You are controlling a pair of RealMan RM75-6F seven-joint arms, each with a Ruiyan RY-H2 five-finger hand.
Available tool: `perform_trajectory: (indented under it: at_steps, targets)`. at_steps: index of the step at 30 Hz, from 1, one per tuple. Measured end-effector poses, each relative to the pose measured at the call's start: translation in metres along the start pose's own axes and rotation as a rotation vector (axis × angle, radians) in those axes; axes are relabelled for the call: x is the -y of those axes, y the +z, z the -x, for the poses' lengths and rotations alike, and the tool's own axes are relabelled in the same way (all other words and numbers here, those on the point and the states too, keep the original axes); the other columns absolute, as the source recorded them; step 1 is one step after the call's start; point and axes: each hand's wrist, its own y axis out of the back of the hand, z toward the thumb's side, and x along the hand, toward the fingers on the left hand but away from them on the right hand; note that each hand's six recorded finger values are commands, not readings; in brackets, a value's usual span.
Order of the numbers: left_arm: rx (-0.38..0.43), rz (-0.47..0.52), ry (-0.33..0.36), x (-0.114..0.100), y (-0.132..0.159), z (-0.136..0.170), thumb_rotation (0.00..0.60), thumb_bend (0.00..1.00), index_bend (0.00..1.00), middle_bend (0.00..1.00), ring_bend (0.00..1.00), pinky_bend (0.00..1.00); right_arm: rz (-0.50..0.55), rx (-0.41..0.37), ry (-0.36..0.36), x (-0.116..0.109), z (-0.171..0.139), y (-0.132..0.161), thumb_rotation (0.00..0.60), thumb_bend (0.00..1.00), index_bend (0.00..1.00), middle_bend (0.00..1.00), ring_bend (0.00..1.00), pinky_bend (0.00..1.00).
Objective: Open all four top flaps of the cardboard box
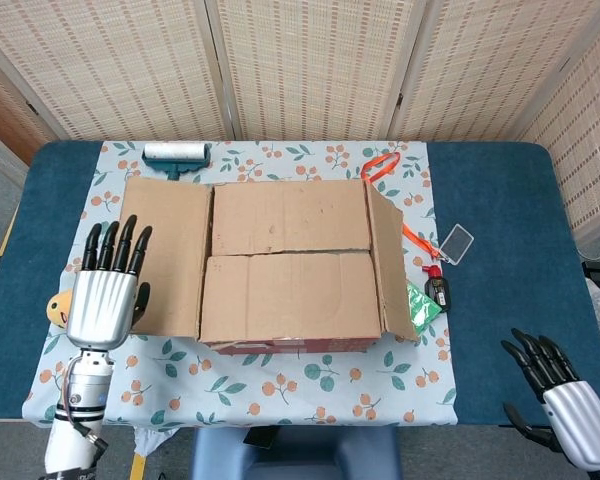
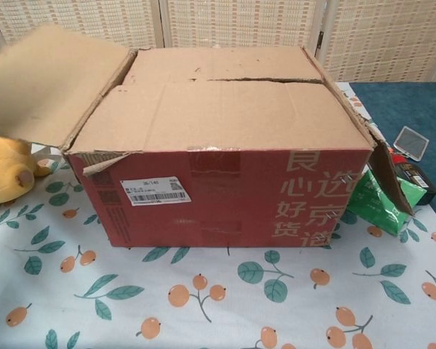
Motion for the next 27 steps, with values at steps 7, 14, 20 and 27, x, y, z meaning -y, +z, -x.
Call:
perform_trajectory:
  at_steps: [7,14,20,27]
  targets:
    - [0.001,0.138,-0.081,0.017,-0.038,-0.002,0.6,0.49,0.0,0.0,0.0,0.0,-0.011,-0.023,0.03,0.004,0.028,0.005,0.6,0.41,0.0,0.0,0.0,0.0]
    - [0.012,0.266,-0.15,0.029,-0.071,-0.01,0.6,0.49,0.0,0.0,0.0,0.0,-0.041,-0.081,0.066,-0.01,0.081,0.033,0.6,0.41,0.0,0.0,0.0,0.0]
    - [0.02,0.283,-0.181,0.035,-0.103,-0.019,0.6,0.49,0.0,0.0,0.0,0.0,-0.075,-0.131,0.102,-0.026,0.147,0.064,0.6,0.41,0.0,0.0,0.0,0.0]
    - [0.037,0.28,-0.183,0.034,-0.119,-0.019,0.6,0.49,0.0,0.0,0.0,0.0,-0.113,-0.216,0.144,-0.028,0.228,0.112,0.6,0.42,0.0,0.0,0.0,0.0]
